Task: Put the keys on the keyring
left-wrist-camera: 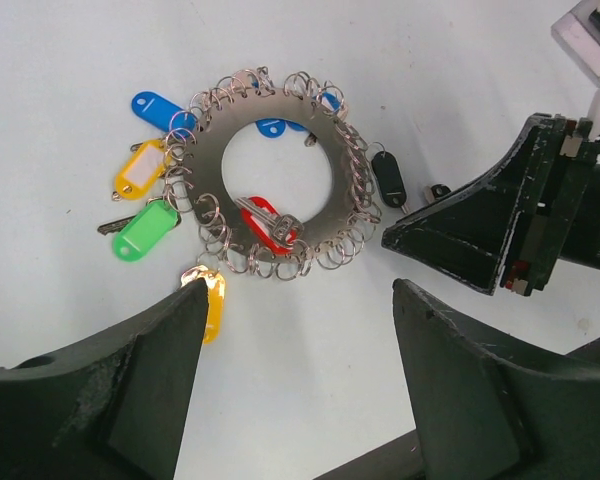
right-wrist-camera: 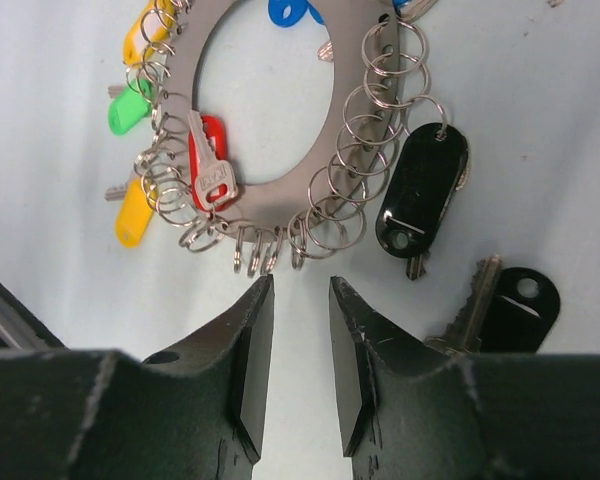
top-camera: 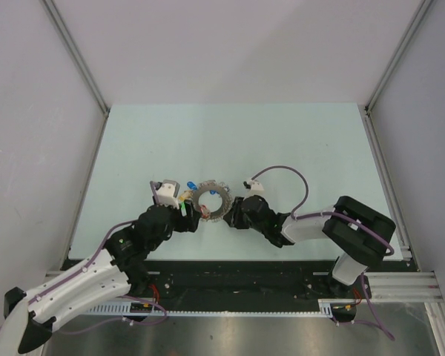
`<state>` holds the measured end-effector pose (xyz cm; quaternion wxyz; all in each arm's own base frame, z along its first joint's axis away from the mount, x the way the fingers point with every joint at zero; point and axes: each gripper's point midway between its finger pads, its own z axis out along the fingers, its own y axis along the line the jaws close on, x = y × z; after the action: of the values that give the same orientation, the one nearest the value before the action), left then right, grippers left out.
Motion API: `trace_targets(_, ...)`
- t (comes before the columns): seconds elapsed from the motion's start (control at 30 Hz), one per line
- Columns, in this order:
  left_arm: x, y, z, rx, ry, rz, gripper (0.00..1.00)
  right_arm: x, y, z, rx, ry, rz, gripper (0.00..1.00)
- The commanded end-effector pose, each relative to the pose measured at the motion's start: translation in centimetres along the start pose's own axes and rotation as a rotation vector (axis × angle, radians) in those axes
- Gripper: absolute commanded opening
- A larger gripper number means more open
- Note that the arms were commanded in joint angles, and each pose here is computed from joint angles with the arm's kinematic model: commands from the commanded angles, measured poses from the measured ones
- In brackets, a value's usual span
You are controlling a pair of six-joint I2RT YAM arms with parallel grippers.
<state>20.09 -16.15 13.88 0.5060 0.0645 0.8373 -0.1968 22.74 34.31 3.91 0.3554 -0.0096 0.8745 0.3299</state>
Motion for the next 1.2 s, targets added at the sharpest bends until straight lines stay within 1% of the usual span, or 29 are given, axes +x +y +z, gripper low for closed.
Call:
trace_targets(0.0,-1.4,-0.1,-0.1,-0.003,-0.046,-0.021,0.79,-0.7,1.2,1.0,-0.066,-0.049,0.109,0.32)
trace_targets(0.27,-1.4,0.0,-0.2,-0.004,-0.05,-0.02,0.79,0.1,-0.4,2.1,-0.016,-0.064,0.14,0.28)
trace_targets(0.53,-1.5,-0.1,-0.2,0.0,-0.051,-0.017,0.79,0.7,-0.9,2.9,-0.01,-0.068,0.132,0.25)
trace_targets(0.63,-1.7,-0.1,-0.3,-0.001,-0.056,-0.015,0.79,0.5,-0.9,2.8,-0.012,-0.077,0.105,0.12)
trace_targets(0.67,-1.8,-0.1,-0.3,-0.001,-0.057,-0.013,0.79,0.1,-0.4,2.6,-0.026,-0.085,0.098,0.06)
trace_targets(0.77,-2.3,-0.2,-0.5,0.002,-0.073,-0.009,0.79,-1.1,0.6,2.2,-0.062,-0.099,0.034,0.0)
trace_targets(0.8,-2.6,-0.2,-0.6,0.001,-0.079,-0.007,0.79,-1.9,1.7,1.6,-0.095,-0.104,0.008,0.0)
trace_targets(0.83,-3.0,-0.2,-0.8,0.002,-0.091,-0.002,0.79,-2.2,1.4,1.6,-0.085,-0.092,-0.058,0.0)
trace_targets(0.87,-3.4,-0.2,-0.9,0.003,-0.101,0.003,0.79,-2.8,2.1,1.3,-0.102,-0.089,-0.1,0.0)
trace_targets(0.9,-3.8,-0.2,-1.0,0.006,-0.112,0.005,0.79,-4.2,4.4,0.9,-0.164,-0.086,-0.14,0.0)
trace_targets(0.93,-4.6,-0.3,-1.2,0.007,-0.13,0.018,0.79,-4.6,4.1,0.8,-0.158,-0.059,-0.243,0.0)
trace_targets(0.97,-5.0,-0.2,-1.3,0.005,-0.141,0.023,0.79,-5.0,4.8,0.6,-0.177,-0.045,-0.291,0.0)
trace_targets(1.0,-5.5,0.0,-1.4,-0.004,-0.155,0.027,0.79,-7.3,7.3,0.1,-0.224,-0.07,-0.327,0.0)
trace_targets(1.03,-6.3,0.0,-1.6,-0.004,-0.175,0.043,0.79,-6.7,6.8,-0.1,-0.202,0.003,-0.386,0.0)
trace_targets(1.07,-6.9,0.1,-1.7,-0.006,-0.187,0.05,0.79,-7.6,6.7,-0.3,-0.203,0.016,-0.484,0.0)
trace_targets(1.1,-7.5,0.4,-1.8,-0.021,-0.203,0.05,0.79,-8.2,7.7,-0.7,-0.238,0.04,-0.54,0.0)
trace_targets(1.13,-8.5,0.3,-2.0,-0.013,-0.224,0.062,0.79,-9.2,8.3,-1.4,-0.229,0.067,-0.587,0.0)
trace_targets(1.17,-9.1,0.4,-2.1,-0.014,-0.24,0.067,0.78,-10.2,8.2,-1.7,-0.226,0.071,-0.683,0.0)
